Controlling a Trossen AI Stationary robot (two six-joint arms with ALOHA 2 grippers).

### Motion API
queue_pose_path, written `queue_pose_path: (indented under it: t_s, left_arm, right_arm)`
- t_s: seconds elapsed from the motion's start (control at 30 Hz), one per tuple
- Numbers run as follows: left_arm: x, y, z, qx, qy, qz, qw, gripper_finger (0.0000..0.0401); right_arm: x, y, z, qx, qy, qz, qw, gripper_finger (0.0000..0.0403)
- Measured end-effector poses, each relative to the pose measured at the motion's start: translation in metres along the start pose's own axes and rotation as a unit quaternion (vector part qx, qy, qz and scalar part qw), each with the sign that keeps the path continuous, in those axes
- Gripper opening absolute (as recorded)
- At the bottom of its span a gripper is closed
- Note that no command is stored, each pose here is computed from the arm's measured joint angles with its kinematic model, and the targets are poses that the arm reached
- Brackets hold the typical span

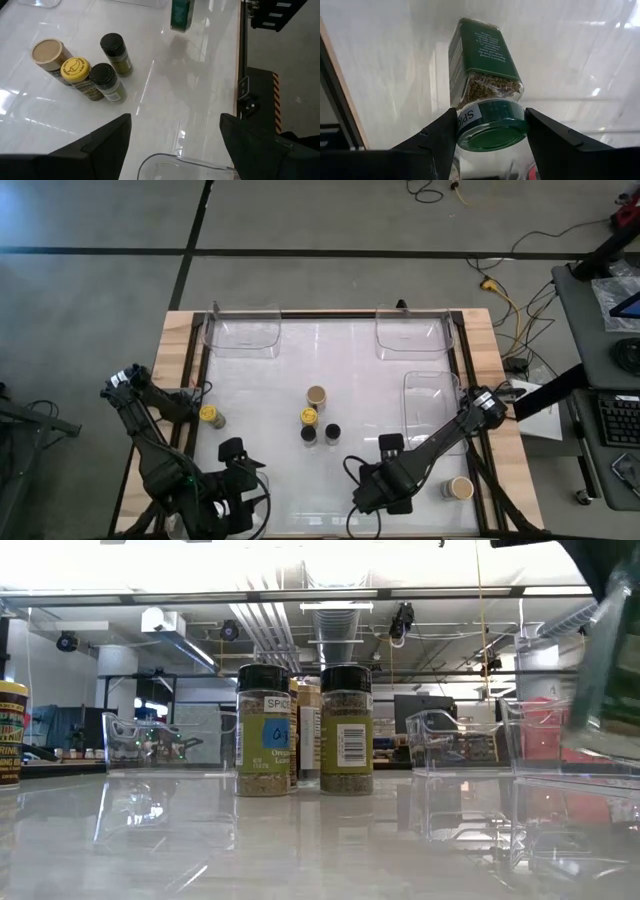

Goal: Sort spices by type
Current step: Put the green seasoning bottle into the bottom transparent bin

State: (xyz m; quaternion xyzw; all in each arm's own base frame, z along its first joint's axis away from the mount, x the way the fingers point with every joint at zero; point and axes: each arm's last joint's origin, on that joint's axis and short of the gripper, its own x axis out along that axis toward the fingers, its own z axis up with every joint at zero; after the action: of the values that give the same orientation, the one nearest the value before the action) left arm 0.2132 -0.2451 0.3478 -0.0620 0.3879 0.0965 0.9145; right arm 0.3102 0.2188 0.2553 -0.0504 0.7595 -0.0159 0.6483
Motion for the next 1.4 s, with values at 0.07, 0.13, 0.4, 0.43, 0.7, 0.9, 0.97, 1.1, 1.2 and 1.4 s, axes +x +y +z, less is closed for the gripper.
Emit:
queue_pose_path:
  t_s: [0.07, 0.13, 0.4, 0.43, 0.7, 0.9, 0.97, 1.1, 1.2, 1.4]
  left_arm:
    - [0.000, 0.000, 0.000, 0.000, 0.000, 0.000, 1.000, 0.0288]
    - [0.000, 0.000, 0.000, 0.002, -0.001, 0.001, 1.000, 0.0288]
    - [0.000, 0.000, 0.000, 0.014, -0.003, 0.002, 1.000, 0.0288]
    - [0.000, 0.000, 0.000, 0.015, -0.003, 0.002, 1.000, 0.0288]
    - [0.000, 0.000, 0.000, 0.017, -0.002, 0.005, 1.000, 0.0288]
    - [0.000, 0.001, 0.000, 0.018, -0.002, 0.005, 1.000, 0.0288]
    - [0.000, 0.001, 0.000, 0.018, -0.002, 0.005, 1.000, 0.0288]
    - [0.000, 0.001, 0.000, 0.018, -0.002, 0.005, 1.000, 0.0288]
    - [0.000, 0.000, 0.000, 0.015, -0.003, 0.005, 1.000, 0.0288]
    - [0.001, -0.002, 0.001, 0.005, -0.019, 0.003, 1.000, 0.0288]
  right_arm:
    - [0.001, -0.002, -0.004, 0.002, 0.005, -0.002, 1.000, 0.0205]
    - [0.004, -0.003, -0.005, 0.004, 0.011, -0.006, 1.000, 0.0205]
    - [0.015, -0.001, -0.003, -0.001, 0.027, -0.006, 1.000, 0.0213]
    - [0.015, -0.001, -0.003, 0.000, 0.026, -0.007, 1.000, 0.0217]
    - [0.010, -0.002, -0.004, 0.002, 0.016, 0.000, 1.000, 0.0255]
    - [0.008, -0.002, -0.004, 0.021, 0.006, 0.006, 1.000, 0.0274]
    - [0.001, -0.003, -0.007, 0.029, -0.005, 0.013, 0.999, 0.0281]
    - [-0.016, -0.008, -0.020, 0.036, -0.028, 0.027, 0.999, 0.0295]
    - [-0.028, -0.011, -0.031, 0.047, -0.040, 0.034, 0.998, 0.0302]
    - [-0.026, -0.004, -0.054, 0.078, -0.042, 0.035, 0.995, 0.0296]
